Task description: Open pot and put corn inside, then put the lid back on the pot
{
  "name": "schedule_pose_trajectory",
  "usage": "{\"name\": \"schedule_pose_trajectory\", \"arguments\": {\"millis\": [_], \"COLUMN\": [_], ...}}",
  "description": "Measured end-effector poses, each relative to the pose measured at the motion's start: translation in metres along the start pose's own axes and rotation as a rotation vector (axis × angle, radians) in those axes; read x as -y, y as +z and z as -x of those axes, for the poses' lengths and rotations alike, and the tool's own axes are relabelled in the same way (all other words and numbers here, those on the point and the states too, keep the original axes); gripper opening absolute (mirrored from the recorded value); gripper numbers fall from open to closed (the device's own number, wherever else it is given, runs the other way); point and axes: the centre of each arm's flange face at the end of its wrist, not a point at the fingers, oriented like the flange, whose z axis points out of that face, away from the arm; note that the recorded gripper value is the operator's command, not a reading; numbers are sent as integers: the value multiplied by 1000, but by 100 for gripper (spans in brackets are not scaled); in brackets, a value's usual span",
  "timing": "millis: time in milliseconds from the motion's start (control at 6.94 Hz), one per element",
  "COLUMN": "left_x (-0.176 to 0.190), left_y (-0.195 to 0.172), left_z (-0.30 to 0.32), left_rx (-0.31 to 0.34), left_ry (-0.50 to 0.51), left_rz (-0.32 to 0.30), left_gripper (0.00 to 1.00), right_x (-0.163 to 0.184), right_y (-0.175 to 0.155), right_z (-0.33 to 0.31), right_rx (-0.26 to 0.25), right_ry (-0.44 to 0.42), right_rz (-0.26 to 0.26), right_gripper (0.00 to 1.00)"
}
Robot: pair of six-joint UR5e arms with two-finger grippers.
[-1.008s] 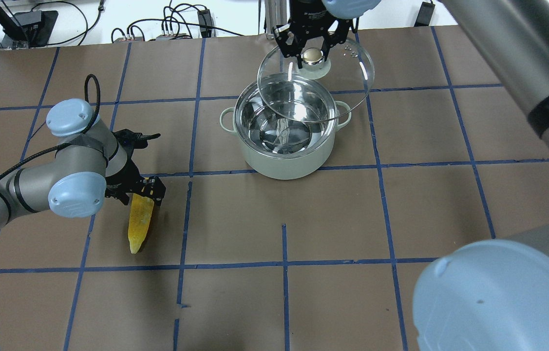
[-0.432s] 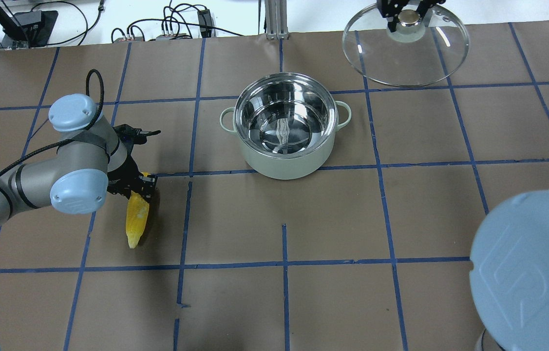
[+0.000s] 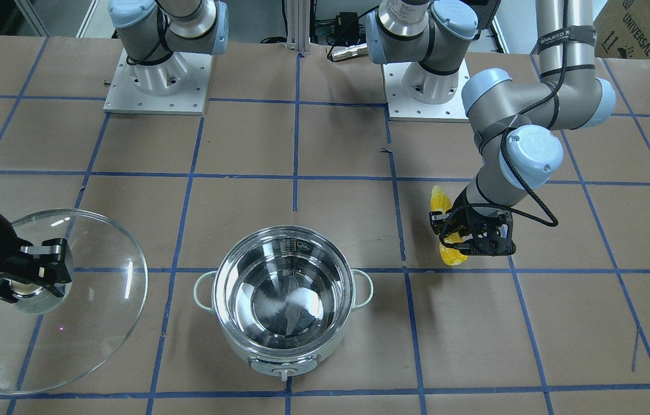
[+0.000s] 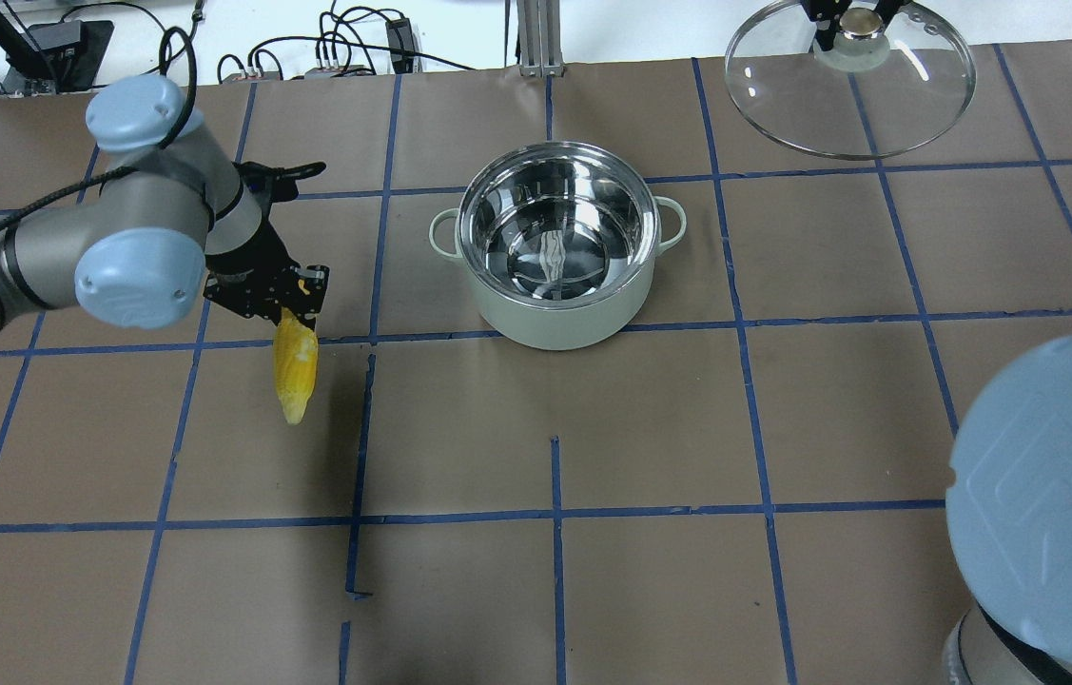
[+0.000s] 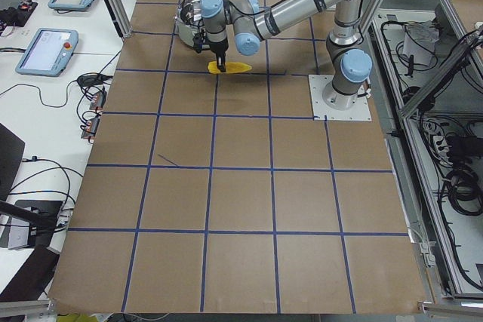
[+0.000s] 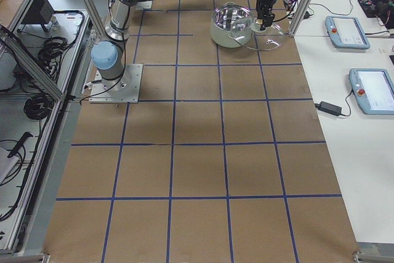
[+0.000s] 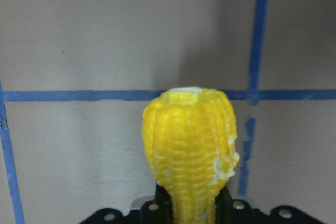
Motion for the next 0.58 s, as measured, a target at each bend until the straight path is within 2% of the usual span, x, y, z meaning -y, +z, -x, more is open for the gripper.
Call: {"name": "schedule_pose_trajectory", "arguments": {"millis": [288,576], "left_x": [30,53], "left_y": [-55,-85], "left_z": [-62,-132], "left_rx": [-30,-54], "left_ry": [-41,-42], "left_rz": [-10,-38], "left_gripper": [9,9], "right_x": [3,5], "right_y": [6,12], "right_z": [-4,-5], "right_rx": [4,12], "right_ry": [6,9], "right_rz": [7,12], "right_gripper": [7,7]}}
